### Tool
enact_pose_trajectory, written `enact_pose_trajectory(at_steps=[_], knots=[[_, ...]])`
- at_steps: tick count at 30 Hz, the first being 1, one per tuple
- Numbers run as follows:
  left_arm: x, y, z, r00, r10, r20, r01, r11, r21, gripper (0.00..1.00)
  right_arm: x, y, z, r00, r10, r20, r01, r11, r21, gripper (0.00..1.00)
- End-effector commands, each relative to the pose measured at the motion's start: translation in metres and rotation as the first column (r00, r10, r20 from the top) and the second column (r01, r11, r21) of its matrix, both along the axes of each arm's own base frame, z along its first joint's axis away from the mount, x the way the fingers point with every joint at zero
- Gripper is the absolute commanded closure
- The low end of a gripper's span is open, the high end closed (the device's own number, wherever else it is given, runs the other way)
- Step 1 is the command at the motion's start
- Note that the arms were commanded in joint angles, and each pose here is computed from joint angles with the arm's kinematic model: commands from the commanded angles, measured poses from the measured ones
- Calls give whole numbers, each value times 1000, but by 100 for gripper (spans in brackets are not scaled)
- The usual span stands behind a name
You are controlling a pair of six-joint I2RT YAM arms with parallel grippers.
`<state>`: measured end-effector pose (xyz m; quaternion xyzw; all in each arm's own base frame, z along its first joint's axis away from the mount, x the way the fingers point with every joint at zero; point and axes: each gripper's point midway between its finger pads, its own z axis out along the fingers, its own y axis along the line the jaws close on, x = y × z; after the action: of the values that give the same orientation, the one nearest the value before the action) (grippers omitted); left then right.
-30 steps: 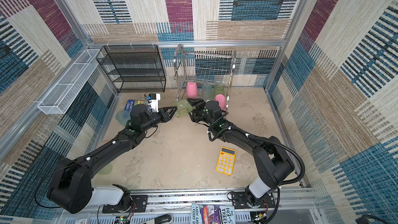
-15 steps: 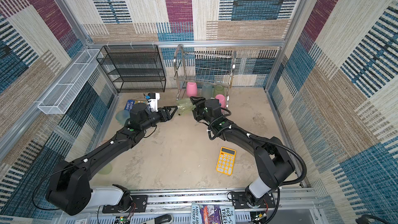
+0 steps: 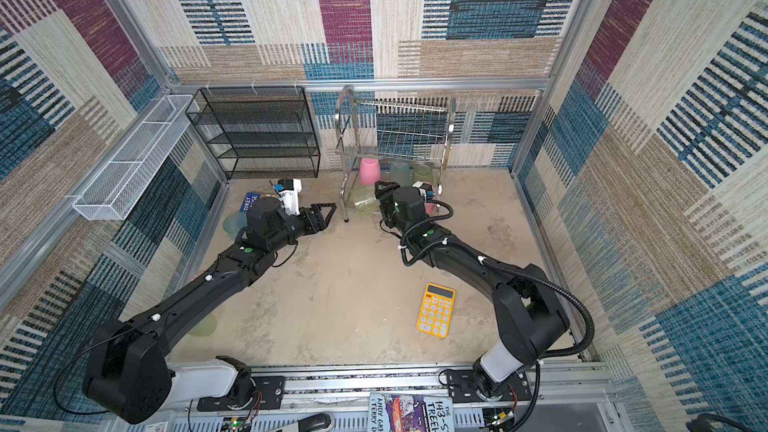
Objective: Load the cups into the dish rack
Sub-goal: 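Open the left gripper and draw it back while right gripper holds the cup, then carry the green cup with right gripper into the rack's lower tier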
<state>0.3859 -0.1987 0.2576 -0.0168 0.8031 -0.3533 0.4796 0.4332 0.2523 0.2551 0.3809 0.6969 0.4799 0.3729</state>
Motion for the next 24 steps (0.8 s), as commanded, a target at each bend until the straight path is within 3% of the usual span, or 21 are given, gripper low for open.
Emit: enact_pose_trajectory(at_steps=[1, 10, 24], knots=[[2, 9, 5, 1000, 25, 18, -25, 999, 36, 25, 6, -15, 8, 996, -71, 52, 76, 992, -101, 39], [0, 17, 23, 997, 20, 81, -28, 995, 92, 22, 18, -38, 8, 978, -165, 128, 197, 932, -303, 39], [-3, 17, 36, 990, -23, 138, 0, 987, 163, 21, 35, -50, -2, 949, -216, 231, 311, 767, -561, 39]])
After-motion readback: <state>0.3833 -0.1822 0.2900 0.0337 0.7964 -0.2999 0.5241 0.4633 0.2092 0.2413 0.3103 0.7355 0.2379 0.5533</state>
